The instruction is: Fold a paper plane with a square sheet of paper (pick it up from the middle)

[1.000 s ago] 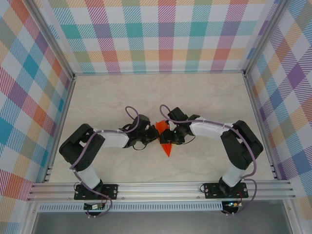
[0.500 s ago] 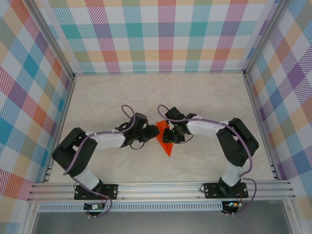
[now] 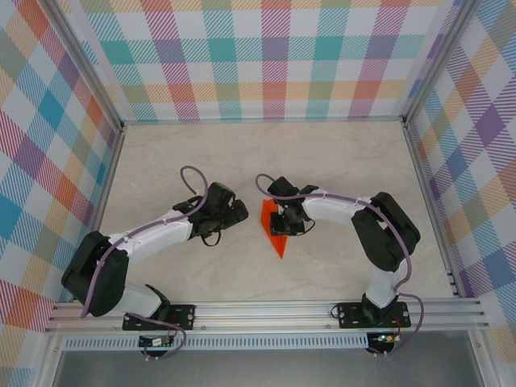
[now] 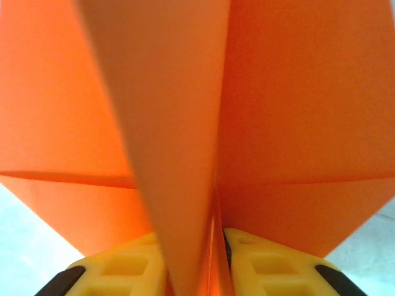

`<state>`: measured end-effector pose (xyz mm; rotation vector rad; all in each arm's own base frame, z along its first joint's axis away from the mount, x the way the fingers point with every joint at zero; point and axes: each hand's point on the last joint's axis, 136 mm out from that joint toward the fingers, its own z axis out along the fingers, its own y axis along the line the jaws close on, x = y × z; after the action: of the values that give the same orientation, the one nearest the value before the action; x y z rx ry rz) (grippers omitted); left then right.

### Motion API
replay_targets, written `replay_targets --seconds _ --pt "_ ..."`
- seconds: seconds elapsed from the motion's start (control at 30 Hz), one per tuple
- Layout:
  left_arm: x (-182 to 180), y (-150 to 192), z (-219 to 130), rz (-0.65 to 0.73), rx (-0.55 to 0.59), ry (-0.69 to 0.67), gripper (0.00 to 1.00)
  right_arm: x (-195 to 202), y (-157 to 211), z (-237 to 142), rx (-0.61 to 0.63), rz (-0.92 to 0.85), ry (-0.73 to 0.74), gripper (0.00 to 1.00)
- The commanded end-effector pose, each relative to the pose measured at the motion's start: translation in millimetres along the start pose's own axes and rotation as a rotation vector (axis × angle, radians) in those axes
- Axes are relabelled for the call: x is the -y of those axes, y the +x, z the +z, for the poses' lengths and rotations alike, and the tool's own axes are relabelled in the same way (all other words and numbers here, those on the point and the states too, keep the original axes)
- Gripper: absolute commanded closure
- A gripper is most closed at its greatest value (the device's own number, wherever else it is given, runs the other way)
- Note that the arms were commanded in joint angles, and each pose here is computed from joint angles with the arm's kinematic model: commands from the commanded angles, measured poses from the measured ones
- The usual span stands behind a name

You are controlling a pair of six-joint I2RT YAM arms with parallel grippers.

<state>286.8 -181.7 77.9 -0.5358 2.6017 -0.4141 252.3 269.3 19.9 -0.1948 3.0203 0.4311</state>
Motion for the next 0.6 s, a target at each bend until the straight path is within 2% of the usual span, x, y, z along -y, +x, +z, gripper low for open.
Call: replay_targets --seconds 0.0,0.17,0.3,0.57 --pt "-26 -6 -10 -0.004 0.034 -0.114 0.00 2 1 0 -0.013 0.010 0.042 0.79" --pt "-33 -5 -12 -0.008 0.034 -0.136 0.00 6 -8 -9 0.023 0.017 0.092 0.89" --pt "-37 -6 -14 -0.008 0.039 -0.142 0.00 8 -29 -18 0.072 0.029 0.138 0.92" --pt "-45 -6 -22 -0.015 0.046 -0.149 0.00 3 -91 -20 0.135 0.032 0.127 0.95"
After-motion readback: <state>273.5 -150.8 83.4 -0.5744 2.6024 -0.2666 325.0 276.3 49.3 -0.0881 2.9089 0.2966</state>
